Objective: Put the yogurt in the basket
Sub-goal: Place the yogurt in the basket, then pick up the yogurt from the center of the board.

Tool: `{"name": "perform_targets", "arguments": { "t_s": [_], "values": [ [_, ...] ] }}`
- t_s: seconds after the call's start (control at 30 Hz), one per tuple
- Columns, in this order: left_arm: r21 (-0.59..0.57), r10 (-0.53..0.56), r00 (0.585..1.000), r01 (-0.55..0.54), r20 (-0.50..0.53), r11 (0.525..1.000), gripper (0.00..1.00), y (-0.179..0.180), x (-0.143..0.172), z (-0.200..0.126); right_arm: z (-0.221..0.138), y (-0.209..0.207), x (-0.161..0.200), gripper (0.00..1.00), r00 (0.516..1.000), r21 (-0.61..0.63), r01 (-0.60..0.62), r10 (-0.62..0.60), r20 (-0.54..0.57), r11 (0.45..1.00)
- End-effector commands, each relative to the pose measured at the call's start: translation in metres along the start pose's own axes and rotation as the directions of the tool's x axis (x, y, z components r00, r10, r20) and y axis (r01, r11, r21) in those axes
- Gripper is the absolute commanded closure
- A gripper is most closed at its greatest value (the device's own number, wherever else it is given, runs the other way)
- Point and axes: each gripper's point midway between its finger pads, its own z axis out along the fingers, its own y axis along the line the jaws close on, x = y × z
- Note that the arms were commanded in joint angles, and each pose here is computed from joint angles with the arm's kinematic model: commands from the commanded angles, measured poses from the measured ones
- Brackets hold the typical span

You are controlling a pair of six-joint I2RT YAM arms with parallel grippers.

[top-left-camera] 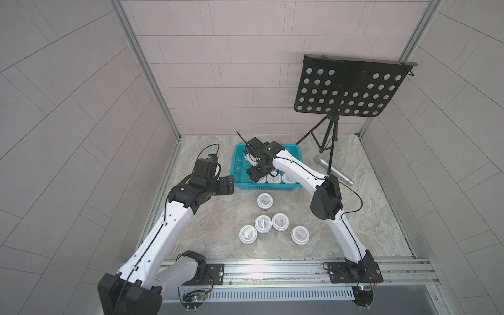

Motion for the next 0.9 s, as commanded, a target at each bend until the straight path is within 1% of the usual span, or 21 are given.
{"name": "perform_targets", "arguments": {
  "t_s": [0.0,0.13,0.3,0.47,0.63,0.7,0.87],
  "values": [
    [0.043,0.0,1.0,0.0,-0.01,0.999,0.08,-0.006,0.001,0.004,-0.055,-0.002,-0.012,0.23,0.993,-0.032,-0.026,0.03,0.112,0.999],
    [0.088,0.014,0.999,-0.011,-0.031,0.996,0.08,-0.018,0.004,0.007,-0.08,-0.008,-0.009,0.23,0.978,-0.073,-0.065,0.078,0.192,0.995],
    [0.137,0.024,0.998,-0.015,-0.064,0.99,0.08,-0.038,0.012,0.01,-0.113,-0.028,0.01,0.23,0.939,-0.129,-0.155,0.187,0.289,0.979],
    [0.16,0.077,0.993,-0.062,-0.089,0.985,0.09,-0.064,0.025,0.012,-0.139,-0.06,0.047,0.23,0.874,-0.159,-0.26,0.302,0.38,0.952],
    [0.151,0.167,0.98,-0.151,-0.105,0.977,0.11,-0.092,0.035,0.02,-0.155,-0.089,0.096,0.23,0.815,-0.175,-0.364,0.404,0.416,0.915],
    [0.161,0.198,0.973,-0.178,-0.122,0.971,0.12,-0.104,0.039,0.024,-0.161,-0.1,0.115,0.22,0.79,-0.17,-0.398,0.431,0.437,0.902],
    [0.149,0.263,0.952,-0.24,-0.157,0.959,0.14,-0.125,0.047,0.04,-0.171,-0.121,0.151,0.2,0.748,-0.156,-0.462,0.478,0.461,0.873]
  ]
}}
